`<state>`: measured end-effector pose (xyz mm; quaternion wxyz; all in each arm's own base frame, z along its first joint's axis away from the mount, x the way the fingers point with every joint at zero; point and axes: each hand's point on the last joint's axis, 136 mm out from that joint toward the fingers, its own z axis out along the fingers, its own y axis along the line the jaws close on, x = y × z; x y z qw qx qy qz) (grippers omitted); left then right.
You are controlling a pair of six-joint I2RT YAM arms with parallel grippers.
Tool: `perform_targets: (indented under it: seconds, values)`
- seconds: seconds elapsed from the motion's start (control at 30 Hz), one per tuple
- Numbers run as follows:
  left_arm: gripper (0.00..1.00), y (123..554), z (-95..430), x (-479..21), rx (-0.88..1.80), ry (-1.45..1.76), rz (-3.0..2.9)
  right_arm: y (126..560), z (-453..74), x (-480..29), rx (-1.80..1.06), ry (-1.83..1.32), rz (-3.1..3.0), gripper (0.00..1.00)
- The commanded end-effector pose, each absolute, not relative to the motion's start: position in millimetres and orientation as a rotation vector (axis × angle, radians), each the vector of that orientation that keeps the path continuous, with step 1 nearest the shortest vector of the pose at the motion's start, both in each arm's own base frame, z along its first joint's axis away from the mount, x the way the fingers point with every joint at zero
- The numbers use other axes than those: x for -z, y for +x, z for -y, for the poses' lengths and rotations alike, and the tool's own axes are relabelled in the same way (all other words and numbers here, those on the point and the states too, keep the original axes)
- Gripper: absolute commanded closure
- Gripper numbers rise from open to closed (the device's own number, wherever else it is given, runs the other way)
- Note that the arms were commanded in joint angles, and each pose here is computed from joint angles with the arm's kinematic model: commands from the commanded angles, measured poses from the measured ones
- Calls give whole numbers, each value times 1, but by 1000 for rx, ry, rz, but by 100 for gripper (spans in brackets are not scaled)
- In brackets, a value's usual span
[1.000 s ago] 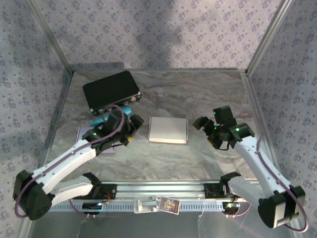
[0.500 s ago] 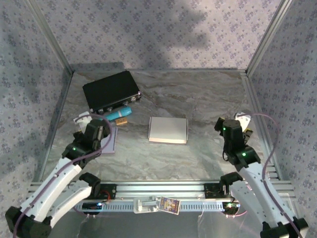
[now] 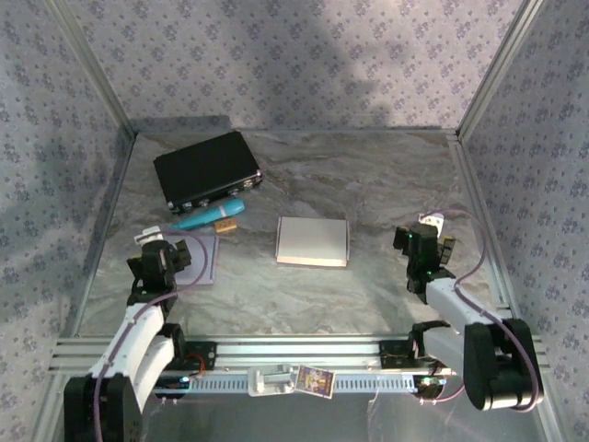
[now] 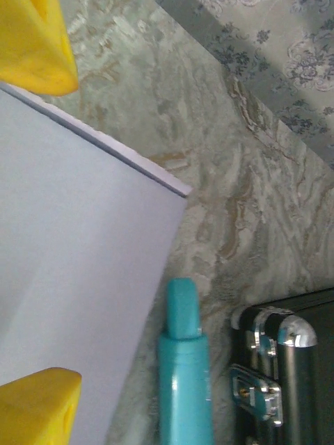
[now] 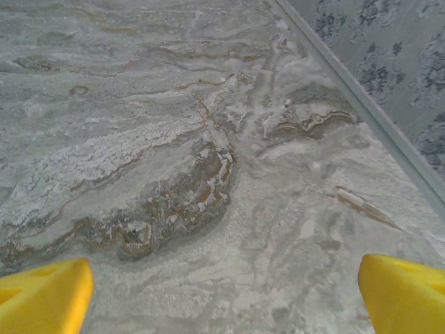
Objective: Fold the paper box
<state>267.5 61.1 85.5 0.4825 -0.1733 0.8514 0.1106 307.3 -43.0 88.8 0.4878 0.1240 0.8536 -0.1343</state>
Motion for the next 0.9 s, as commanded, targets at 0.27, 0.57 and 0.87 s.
perform_targets:
  seconds: [0.27,0.57,0.87]
  values:
    - [0,361,-37,-112,-52,-257,-1968,360,42,-115,221,269,-1917,1]
    - [0,393,-29,-102,-19,-161,-1934,376,49,-101,181,218,-1927,1]
    - [0,395,-25,-90,6,-133,-1942,386,37,-84,223,147,-1967,1]
